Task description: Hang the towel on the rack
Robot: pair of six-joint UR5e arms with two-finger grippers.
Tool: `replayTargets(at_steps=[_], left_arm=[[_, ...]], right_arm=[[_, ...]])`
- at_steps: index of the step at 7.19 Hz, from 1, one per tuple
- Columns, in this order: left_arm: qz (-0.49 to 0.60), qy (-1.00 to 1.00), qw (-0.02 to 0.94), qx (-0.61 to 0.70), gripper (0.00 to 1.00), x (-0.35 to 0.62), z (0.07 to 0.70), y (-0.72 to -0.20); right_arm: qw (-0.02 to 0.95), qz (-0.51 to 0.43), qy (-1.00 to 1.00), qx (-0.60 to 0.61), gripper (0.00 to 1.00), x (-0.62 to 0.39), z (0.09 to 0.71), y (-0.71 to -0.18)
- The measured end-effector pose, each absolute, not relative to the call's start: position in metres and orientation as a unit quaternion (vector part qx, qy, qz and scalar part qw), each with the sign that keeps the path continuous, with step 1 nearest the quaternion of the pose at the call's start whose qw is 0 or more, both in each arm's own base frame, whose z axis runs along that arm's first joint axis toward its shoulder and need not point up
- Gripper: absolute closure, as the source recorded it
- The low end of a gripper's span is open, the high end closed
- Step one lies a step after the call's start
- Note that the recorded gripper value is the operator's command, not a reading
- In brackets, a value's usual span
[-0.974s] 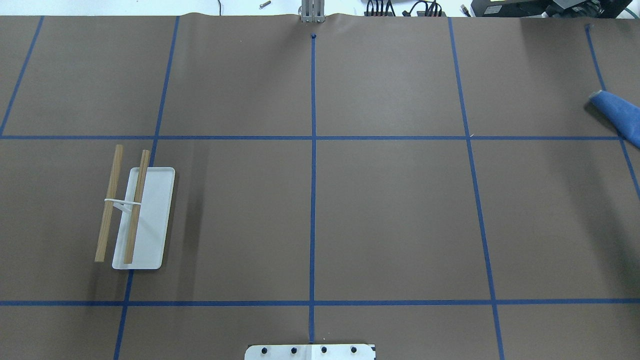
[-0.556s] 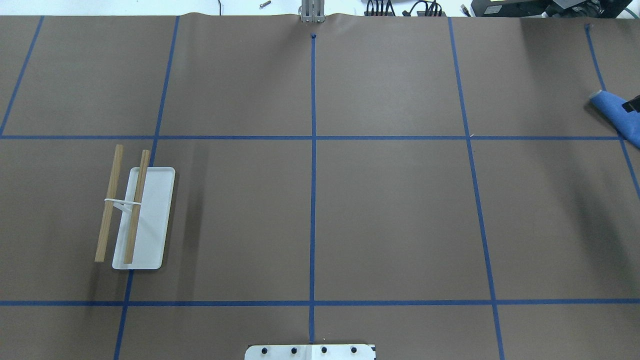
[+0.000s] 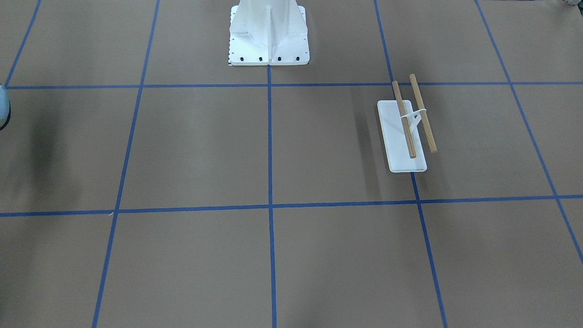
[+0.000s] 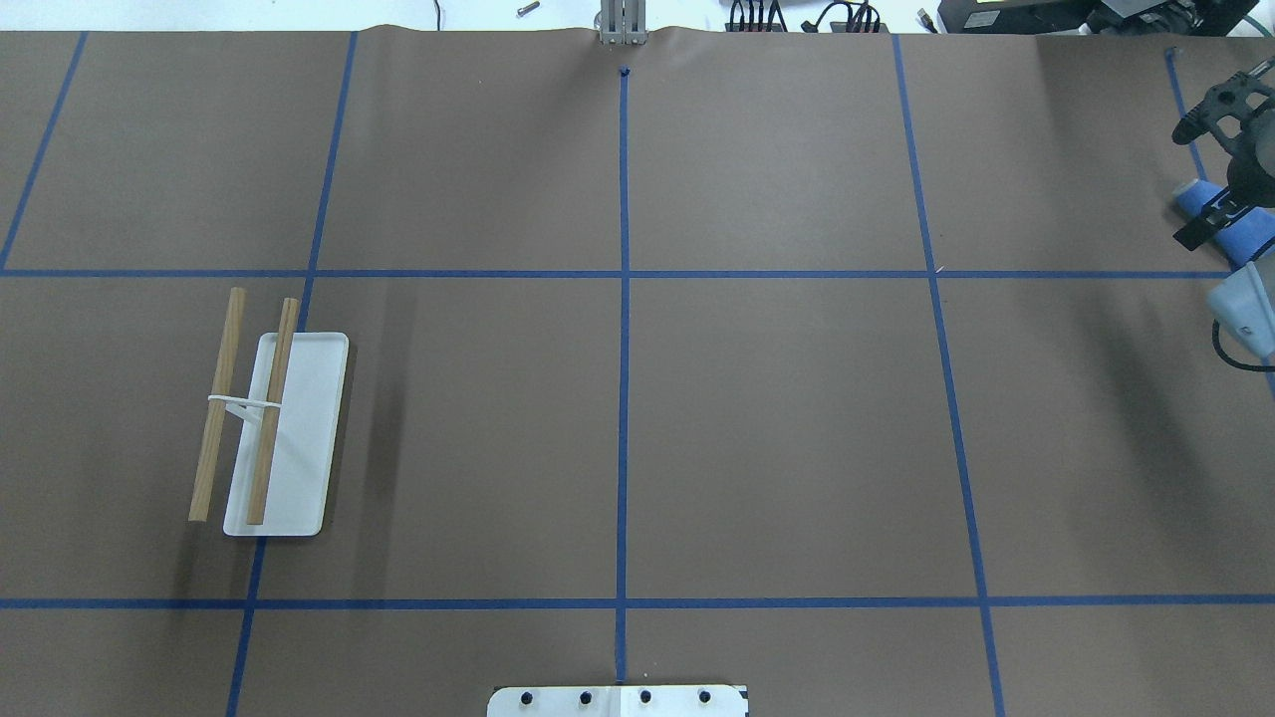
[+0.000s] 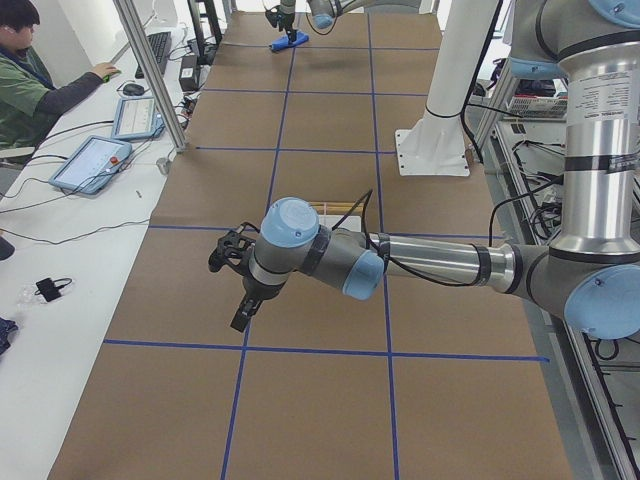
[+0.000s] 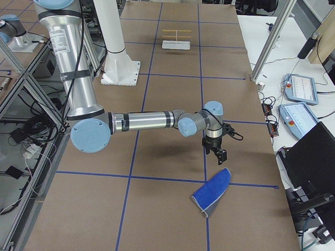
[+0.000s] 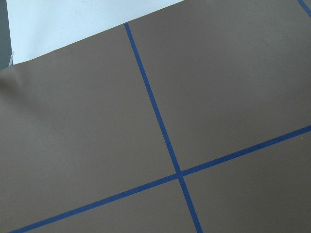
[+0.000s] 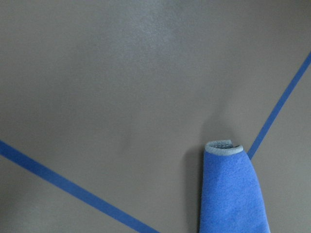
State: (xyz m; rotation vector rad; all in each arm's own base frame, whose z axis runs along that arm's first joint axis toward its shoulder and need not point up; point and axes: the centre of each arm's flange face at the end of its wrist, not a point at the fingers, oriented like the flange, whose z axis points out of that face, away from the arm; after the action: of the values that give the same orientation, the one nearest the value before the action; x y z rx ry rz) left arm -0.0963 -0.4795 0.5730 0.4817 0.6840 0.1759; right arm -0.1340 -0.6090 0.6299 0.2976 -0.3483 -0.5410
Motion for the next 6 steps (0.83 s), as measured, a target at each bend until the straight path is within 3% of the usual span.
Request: replayTargets(at_steps=[2,6], left_arm=[[0.086,0.332,0.910,0.234,0.01,-0.096,0.573,-0.480],[0.088,0.331,0.909,0.239,0.01,-0.096,0.571,-0.480]], right_arm=[[0.937,-0.264,-0.154,0.167,0.10,-0.143,0.663,-0.637],[0.934,-0.267,-0.160,0.173,0.15,-0.153,0.661,-0.655]])
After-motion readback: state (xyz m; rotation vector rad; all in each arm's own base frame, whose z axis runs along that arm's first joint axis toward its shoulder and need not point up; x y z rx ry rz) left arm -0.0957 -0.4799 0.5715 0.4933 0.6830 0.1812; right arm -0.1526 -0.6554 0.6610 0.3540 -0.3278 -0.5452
